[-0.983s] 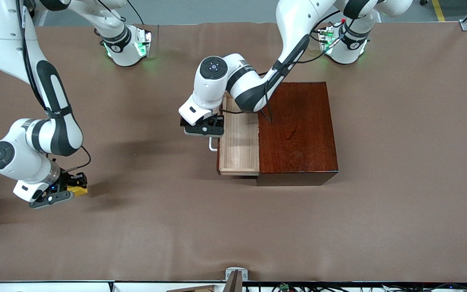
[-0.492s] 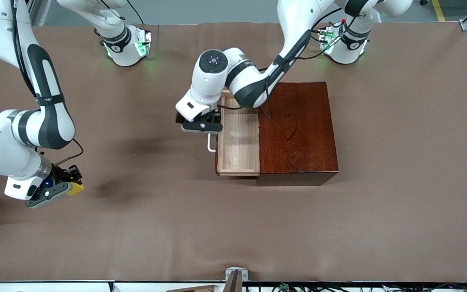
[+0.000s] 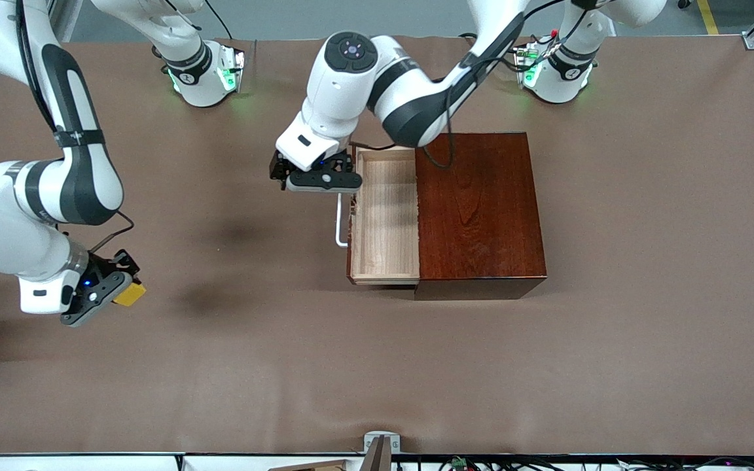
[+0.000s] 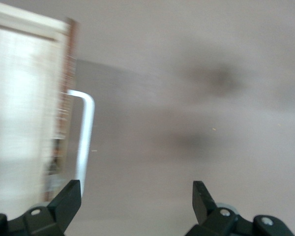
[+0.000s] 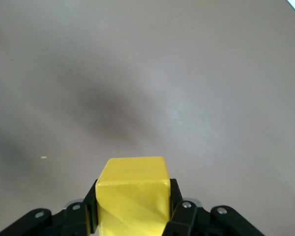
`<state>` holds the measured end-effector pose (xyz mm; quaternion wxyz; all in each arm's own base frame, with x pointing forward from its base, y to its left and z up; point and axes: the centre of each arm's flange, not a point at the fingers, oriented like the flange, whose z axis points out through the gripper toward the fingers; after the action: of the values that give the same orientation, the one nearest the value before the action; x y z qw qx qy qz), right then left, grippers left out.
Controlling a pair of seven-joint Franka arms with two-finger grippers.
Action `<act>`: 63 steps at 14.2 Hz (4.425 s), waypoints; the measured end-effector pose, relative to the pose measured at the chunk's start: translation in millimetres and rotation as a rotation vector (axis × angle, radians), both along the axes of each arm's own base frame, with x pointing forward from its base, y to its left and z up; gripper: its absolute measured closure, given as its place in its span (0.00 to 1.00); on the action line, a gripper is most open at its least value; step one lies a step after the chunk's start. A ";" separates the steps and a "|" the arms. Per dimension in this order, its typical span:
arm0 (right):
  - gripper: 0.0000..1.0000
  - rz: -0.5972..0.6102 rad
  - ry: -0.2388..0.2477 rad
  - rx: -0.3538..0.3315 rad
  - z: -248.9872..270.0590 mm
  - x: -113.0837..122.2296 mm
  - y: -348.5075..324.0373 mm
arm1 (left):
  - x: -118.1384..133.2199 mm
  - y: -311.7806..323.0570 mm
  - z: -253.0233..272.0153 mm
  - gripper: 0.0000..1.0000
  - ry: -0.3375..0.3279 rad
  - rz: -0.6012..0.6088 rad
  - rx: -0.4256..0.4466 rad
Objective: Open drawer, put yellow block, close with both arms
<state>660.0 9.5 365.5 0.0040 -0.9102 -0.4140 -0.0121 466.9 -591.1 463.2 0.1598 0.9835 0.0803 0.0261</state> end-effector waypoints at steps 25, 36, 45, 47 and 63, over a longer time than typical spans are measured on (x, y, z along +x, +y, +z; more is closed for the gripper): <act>0.44 0.844 -0.062 0.084 71.9 -105.2 419.4 | 83.9 512.4 170.5 0.00 0.115 -0.179 0.289; 0.44 0.895 -0.032 0.052 22.6 -123.4 477.9 | 85.5 509.8 163.6 0.00 0.117 -0.184 0.291; 0.44 0.879 -0.032 0.025 -14.3 -149.6 515.7 | 84.5 501.1 160.4 0.00 0.118 -0.200 0.292; 0.44 0.885 -0.031 0.017 -22.9 -155.8 523.3 | 83.2 493.3 160.5 0.00 0.115 -0.214 0.292; 0.00 0.831 -0.073 -0.002 1.7 -147.2 521.4 | 89.1 497.9 155.9 0.00 0.103 -0.205 0.312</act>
<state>512.8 530.9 367.2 -0.0073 -0.6648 -0.7459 -0.0413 556.0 -93.2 619.1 0.0031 0.9994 -0.0174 -0.0286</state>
